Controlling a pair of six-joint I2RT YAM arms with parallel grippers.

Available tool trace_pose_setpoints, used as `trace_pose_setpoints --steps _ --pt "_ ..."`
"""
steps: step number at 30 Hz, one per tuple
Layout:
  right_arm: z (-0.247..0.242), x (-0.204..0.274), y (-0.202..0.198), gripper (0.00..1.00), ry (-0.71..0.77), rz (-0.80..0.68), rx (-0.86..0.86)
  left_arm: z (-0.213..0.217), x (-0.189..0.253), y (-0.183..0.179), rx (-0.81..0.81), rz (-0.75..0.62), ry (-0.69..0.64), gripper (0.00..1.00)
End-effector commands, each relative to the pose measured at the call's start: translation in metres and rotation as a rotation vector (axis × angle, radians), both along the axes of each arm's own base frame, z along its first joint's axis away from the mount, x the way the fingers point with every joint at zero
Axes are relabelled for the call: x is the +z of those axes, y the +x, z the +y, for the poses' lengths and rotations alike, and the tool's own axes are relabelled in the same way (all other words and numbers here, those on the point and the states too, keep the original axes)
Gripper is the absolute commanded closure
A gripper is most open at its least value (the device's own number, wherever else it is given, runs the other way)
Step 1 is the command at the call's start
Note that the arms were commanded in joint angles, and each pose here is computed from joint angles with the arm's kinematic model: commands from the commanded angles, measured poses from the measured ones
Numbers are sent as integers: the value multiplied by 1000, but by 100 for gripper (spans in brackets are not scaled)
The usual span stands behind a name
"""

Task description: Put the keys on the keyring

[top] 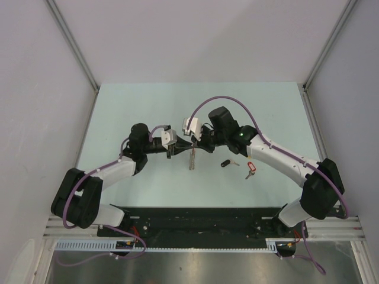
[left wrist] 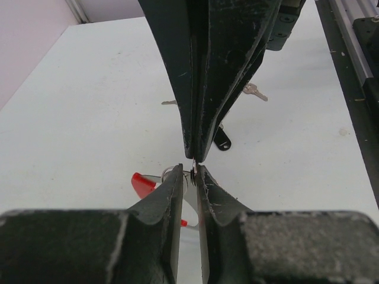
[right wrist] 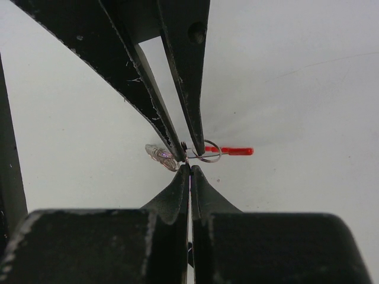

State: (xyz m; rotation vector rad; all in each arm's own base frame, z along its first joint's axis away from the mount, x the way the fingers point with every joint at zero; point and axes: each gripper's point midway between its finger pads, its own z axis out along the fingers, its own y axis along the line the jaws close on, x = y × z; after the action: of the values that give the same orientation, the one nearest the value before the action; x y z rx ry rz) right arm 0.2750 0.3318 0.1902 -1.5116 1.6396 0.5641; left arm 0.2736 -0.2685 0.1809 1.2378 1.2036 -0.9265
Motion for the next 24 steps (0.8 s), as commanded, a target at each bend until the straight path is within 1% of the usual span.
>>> trace_pose_setpoints --steps 1,7,9,10,13,14,16,17,18,19,20,21,22,23,24 --pt "14 33 8 100 85 -56 8 -2 4 3 -2 -41 6 81" --pt "14 34 8 100 88 -54 5 -2 6 3 6 -47 4 91" --pt "14 35 8 100 92 -48 -1 -3 8 2 4 -54 1 99" --pt "14 36 8 100 96 -45 -5 -2 10 3 8 -63 -3 100" --pt "12 42 8 81 118 -28 -29 -1 9 2 19 -66 -6 100" --pt "8 45 12 64 130 -23 -45 -1 14 3 23 -92 -22 100" --pt "4 53 13 52 175 22 -80 0 15 0 32 -85 -42 100" --pt "1 67 13 40 217 15 -91 0 21 0 33 -112 -64 100" --pt "-6 66 14 36 247 59 -121 0 21 -3 35 -93 -76 100" --pt "-10 73 15 27 280 71 -144 1 23 -2 43 -92 -87 100" --pt "-15 89 15 24 330 52 -159 0 25 -4 46 -68 -103 100" --pt "-27 88 19 20 350 64 -198 0 30 -5 47 -88 -127 100" --pt "-34 91 19 15 395 111 -255 0 33 -5 54 -89 -143 99" --pt "-44 109 21 13 455 83 -286 0 36 -7 55 -69 -164 100" --pt "-58 103 26 13 473 116 -342 1 42 -9 55 -89 -187 100"
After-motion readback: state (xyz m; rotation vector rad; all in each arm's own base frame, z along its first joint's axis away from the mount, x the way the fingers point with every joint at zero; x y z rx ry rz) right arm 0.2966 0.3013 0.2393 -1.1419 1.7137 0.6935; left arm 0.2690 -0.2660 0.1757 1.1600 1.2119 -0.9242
